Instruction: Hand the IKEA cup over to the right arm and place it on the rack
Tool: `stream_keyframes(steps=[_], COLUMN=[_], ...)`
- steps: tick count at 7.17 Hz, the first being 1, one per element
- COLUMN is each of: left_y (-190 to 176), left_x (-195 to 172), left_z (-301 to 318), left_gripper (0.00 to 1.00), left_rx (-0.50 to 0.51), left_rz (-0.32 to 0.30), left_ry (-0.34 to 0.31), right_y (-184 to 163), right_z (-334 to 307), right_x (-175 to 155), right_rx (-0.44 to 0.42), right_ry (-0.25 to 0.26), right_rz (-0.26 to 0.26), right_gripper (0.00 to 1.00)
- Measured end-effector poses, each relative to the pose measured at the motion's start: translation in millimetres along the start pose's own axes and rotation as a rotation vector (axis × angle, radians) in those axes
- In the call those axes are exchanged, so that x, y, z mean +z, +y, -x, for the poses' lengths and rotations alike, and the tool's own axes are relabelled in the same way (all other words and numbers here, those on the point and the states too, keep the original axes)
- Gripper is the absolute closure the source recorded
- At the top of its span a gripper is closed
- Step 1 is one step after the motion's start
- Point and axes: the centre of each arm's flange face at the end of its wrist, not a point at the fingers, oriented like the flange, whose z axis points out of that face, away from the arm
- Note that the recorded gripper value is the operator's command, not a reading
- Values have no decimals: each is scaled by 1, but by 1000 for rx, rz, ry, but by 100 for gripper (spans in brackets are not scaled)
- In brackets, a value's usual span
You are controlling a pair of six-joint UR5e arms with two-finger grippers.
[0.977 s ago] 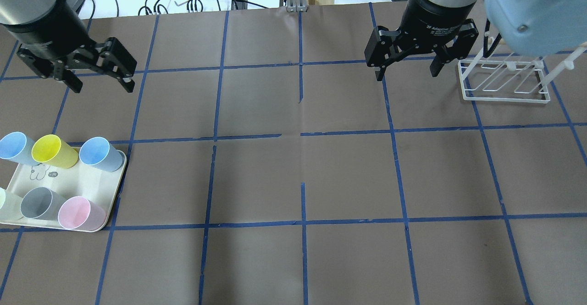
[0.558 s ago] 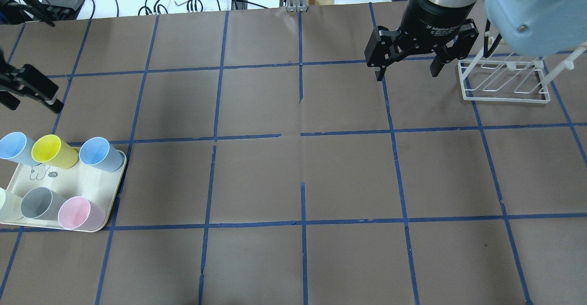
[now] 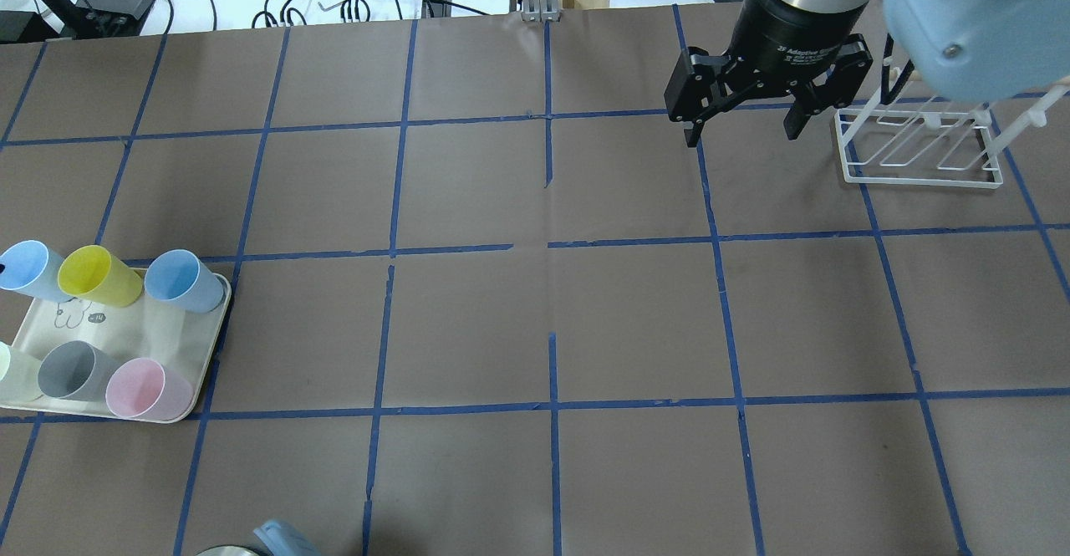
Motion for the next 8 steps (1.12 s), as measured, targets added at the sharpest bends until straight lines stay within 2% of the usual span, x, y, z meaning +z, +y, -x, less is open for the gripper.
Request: stream_keyframes(steps=[3,5,8], left_y=[53,65,71], left_x=[47,86,124], left_z=[73,107,119], left_gripper=[0,0,0], left_rx=[7,9,0], left_rz=[-3,-2,4], left_ry=[-11,-15,6], right_y=[0,1,2], right_z=[0,0,0], right_x=[0,-1,-2], right_rx=[0,0,1], right_ry=[0,0,0], right_rz=[0,-2,-5], right_gripper=[0,0,0])
